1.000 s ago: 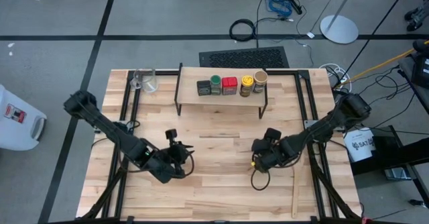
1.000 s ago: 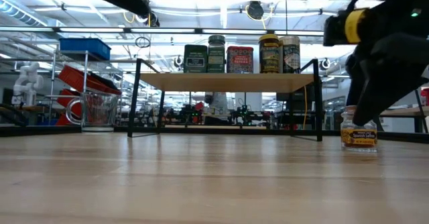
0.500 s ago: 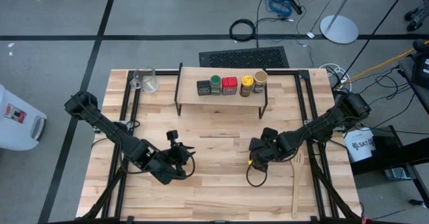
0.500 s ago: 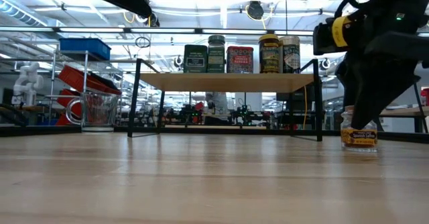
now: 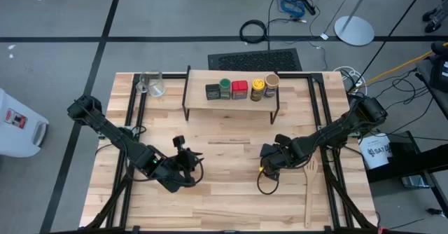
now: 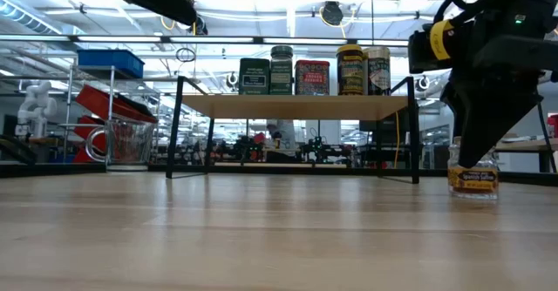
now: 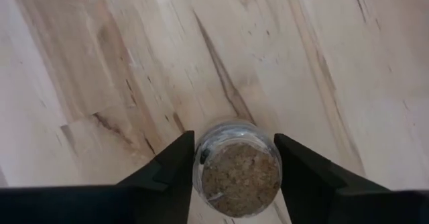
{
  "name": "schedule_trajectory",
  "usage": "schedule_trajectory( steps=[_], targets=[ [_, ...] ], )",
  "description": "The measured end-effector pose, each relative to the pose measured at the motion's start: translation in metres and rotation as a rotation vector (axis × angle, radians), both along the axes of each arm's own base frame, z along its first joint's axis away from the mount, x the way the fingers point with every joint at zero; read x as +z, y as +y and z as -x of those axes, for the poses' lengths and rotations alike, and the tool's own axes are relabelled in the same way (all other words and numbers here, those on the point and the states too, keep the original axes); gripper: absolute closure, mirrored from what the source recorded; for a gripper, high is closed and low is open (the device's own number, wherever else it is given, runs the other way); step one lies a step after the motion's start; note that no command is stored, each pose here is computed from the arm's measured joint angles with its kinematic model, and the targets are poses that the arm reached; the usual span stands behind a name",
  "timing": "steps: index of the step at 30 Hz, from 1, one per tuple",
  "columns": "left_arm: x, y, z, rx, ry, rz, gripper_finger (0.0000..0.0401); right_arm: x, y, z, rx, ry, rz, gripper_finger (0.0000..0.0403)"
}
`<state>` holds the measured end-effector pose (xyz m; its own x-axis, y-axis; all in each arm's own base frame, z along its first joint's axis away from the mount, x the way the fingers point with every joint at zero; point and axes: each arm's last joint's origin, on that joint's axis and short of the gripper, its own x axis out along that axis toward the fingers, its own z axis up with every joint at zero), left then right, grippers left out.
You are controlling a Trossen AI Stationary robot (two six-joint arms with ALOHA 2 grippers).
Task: Shelf spices
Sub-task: Put the brown seasoning bottle on the shelf
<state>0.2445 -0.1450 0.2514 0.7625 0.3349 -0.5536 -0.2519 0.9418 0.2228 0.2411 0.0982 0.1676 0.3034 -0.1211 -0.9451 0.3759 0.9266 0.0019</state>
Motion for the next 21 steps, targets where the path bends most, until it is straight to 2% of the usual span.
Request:
schedule_trajectory(
  steps=[3,6,11,16,21],
  targets=[
    [-0.001,0.002,-0.004,0.03,-0.013,0.023,0.032,0.0,0.001,-0.002,0.006,-0.014,-0.012,0.0236],
    [-0.004,-0.001,-0.009,-0.001,-0.023,-0.005,0.0307,0.001,0.001,-0.006,0.027,-0.054,-0.024,0.0225],
    [0.005,-0.008,-0.022,-0.067,-0.126,-0.02,0.023,0.013,0.0,-0.019,0.076,-0.117,-0.05,0.0233],
    [0.016,-0.007,-0.031,-0.082,-0.235,-0.012,0.0144,0.046,0.001,-0.04,0.145,-0.221,-0.043,0.0235],
    [0.02,0.008,-0.043,-0.062,-0.277,0.039,0.0105,0.093,0.001,-0.062,0.241,-0.362,-0.016,0.0232]
  ],
)
